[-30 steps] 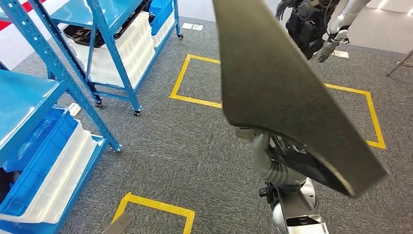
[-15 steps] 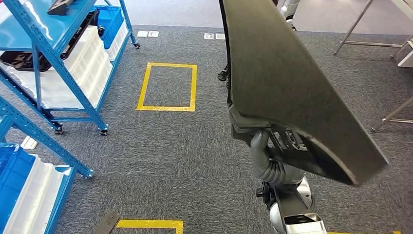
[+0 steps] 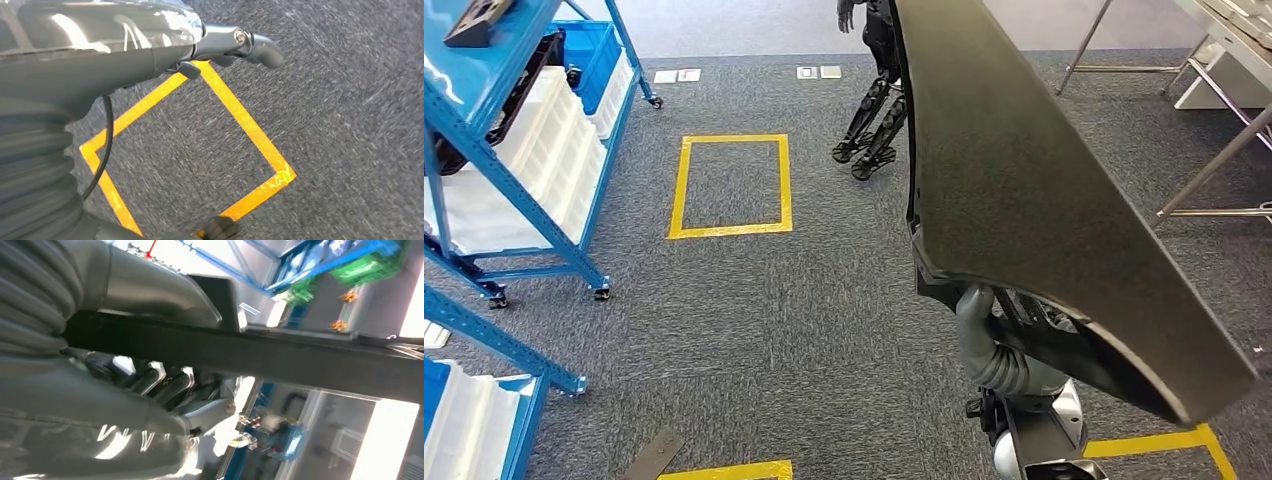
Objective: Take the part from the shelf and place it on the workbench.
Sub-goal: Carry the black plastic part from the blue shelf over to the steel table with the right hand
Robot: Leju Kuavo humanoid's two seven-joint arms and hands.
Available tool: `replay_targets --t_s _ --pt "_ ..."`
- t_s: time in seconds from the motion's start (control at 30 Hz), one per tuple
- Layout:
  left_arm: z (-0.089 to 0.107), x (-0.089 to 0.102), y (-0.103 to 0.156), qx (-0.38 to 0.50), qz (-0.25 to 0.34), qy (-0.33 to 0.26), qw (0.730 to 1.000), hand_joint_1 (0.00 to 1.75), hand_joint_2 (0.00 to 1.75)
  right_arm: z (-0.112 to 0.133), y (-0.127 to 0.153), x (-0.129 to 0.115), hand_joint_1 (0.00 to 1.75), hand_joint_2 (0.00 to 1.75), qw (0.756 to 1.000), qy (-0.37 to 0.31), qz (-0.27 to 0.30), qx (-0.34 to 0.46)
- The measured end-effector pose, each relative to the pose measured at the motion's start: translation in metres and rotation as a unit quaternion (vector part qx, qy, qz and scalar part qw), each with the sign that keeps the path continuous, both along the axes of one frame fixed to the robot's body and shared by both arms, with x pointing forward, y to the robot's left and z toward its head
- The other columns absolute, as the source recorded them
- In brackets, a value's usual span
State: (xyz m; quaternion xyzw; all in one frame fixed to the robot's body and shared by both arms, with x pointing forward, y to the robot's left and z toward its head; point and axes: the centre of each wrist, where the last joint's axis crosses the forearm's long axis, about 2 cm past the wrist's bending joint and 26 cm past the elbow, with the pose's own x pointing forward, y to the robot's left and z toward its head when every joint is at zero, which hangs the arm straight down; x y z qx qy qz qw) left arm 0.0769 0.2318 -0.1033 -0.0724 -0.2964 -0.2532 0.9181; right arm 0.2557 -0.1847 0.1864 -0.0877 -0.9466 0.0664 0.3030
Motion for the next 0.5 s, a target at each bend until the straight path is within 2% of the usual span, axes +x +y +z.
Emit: replay_targets --t_s 0.5 --pt "-0.002 -0.013 0.001 0.031 -0.062 0.03 0.997 0.0 1.75 0.007 -0.001 0.005 1.62 1.75 1.0 -0.01 -0.003 0.002"
